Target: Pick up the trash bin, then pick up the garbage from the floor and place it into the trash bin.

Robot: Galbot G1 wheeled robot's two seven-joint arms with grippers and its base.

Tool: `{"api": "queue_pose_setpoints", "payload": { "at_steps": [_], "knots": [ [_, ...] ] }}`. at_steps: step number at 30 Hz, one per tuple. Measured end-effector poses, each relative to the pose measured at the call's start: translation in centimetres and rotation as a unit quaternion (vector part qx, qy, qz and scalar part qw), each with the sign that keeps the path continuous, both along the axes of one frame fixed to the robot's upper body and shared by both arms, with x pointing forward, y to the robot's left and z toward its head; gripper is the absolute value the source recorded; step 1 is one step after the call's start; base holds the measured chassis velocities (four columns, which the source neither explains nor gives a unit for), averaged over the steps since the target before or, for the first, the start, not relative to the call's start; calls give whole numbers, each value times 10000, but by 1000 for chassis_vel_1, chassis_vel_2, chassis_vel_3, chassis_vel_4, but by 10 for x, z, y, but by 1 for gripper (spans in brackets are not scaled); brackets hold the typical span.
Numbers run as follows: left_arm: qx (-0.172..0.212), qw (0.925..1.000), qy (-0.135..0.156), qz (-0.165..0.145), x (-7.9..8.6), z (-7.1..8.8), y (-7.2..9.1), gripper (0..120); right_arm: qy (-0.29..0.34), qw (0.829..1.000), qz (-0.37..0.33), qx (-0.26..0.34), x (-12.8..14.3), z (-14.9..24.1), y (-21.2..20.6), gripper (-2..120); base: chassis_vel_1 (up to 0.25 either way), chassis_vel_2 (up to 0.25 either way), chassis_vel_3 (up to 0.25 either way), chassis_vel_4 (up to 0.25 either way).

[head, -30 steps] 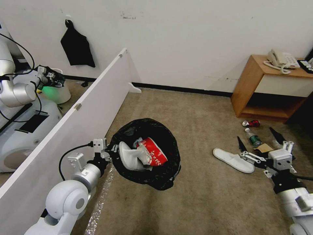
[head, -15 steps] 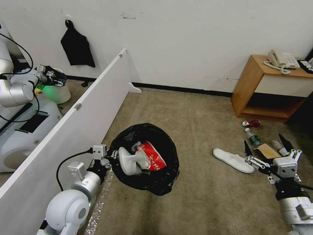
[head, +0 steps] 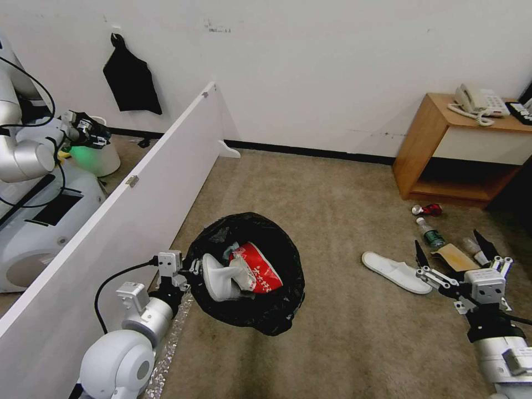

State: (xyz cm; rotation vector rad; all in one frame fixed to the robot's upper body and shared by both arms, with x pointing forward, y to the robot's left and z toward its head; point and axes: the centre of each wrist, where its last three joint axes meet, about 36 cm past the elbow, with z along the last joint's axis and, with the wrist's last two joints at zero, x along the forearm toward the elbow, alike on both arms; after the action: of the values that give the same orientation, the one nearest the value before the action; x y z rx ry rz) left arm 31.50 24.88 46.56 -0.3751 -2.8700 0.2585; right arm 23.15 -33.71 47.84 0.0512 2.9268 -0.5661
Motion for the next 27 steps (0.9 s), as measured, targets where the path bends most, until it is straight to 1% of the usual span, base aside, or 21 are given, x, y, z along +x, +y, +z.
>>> {"api": "queue_pose_setpoints", "payload": {
  "at_steps": [9, 21, 27],
  "knots": [
    [21, 10000, -3, -26, -1, 0, 0, 4, -13, 10000, 28, 34, 0, 1, 0, 100, 0, 0, 0, 0],
    [-52, 9999, -51, -89, -3, -1, -1, 4, -23, 10000, 32, 35, -1, 1, 0, 100, -62, -68, -72, -75],
    [-77, 9999, -56, -69, -4, -2, -2, 4, -17, 10000, 34, 47, -2, 0, 1, 100, -7, -8, -9, -8]
  ]
}}
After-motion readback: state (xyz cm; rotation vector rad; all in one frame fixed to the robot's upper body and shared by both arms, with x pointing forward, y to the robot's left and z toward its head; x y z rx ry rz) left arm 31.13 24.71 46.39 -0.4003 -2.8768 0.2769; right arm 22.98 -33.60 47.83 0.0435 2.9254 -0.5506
